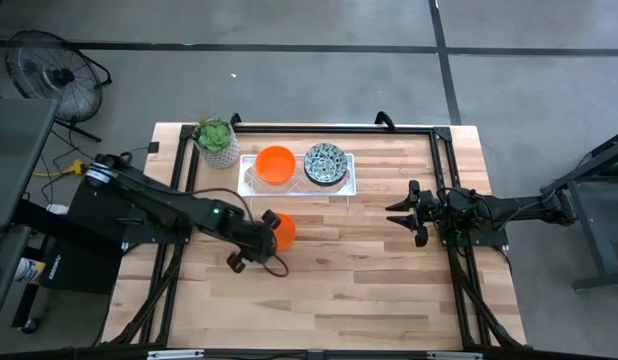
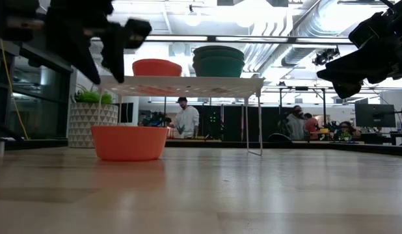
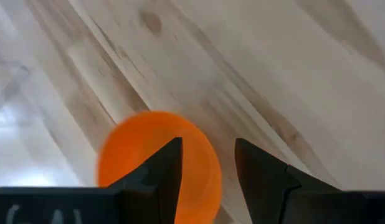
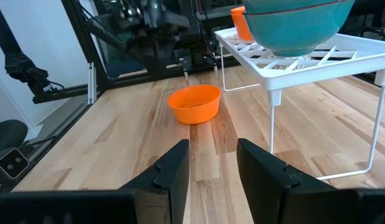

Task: Pick & Place Mini bowls
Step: Stack the orange bowl on the orange bowl on the shelf

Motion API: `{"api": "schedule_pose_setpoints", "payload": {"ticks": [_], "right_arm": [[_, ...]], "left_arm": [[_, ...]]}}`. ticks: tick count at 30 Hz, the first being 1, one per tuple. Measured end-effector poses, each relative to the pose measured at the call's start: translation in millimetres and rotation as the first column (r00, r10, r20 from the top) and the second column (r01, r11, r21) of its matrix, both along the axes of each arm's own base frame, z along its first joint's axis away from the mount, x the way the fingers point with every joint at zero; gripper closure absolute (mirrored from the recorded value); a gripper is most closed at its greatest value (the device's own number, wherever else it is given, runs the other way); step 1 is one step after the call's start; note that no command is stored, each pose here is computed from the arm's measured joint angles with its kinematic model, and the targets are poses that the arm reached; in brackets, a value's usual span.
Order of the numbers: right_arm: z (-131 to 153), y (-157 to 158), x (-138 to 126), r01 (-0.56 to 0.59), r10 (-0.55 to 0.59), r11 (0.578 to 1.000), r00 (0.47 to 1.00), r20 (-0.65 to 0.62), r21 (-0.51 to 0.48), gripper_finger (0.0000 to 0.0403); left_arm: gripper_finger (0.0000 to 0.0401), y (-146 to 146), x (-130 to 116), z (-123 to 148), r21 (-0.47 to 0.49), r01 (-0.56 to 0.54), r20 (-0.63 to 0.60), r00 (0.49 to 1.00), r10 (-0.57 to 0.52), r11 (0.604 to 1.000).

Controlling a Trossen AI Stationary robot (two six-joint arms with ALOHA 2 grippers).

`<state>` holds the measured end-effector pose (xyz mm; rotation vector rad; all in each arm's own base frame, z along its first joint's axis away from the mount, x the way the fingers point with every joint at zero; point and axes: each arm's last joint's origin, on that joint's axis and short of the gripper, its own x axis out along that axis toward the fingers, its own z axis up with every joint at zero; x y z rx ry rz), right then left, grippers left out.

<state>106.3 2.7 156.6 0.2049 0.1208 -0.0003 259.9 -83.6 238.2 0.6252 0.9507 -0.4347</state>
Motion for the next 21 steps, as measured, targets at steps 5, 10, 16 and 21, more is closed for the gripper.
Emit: {"api": "schedule_pose_setpoints", "payload": {"ticks": [5,10,16,21], "right_arm": [[0.0,0.0,0.0,0.000,0.000,1.000,1.000,0.000,0.000,0.0281],[0.0,0.0,0.0,0.000,0.000,1.000,1.000,0.000,0.000,0.0281],[0.0,0.0,0.0,0.000,0.000,1.000,1.000,0.000,0.000,0.0281],[0.0,0.0,0.0,0.000,0.000,1.000,1.000,0.000,0.000,0.0281]], "left_arm": [[0.0258,-4.5,13.4,-10.3,-0.005,-0.117,-0.145,0.983,0.115,0.993],[0.0258,-7.7,23.3,-16.2,-0.001,-0.179,-0.203,0.963,0.175,0.984],[0.0258,-9.2,30.9,-27.6,0.017,-0.263,-0.226,0.939,0.260,0.965],[0.0258,-9.9,34.9,-39.4,0.050,-0.289,-0.248,0.924,0.292,0.956]]}}
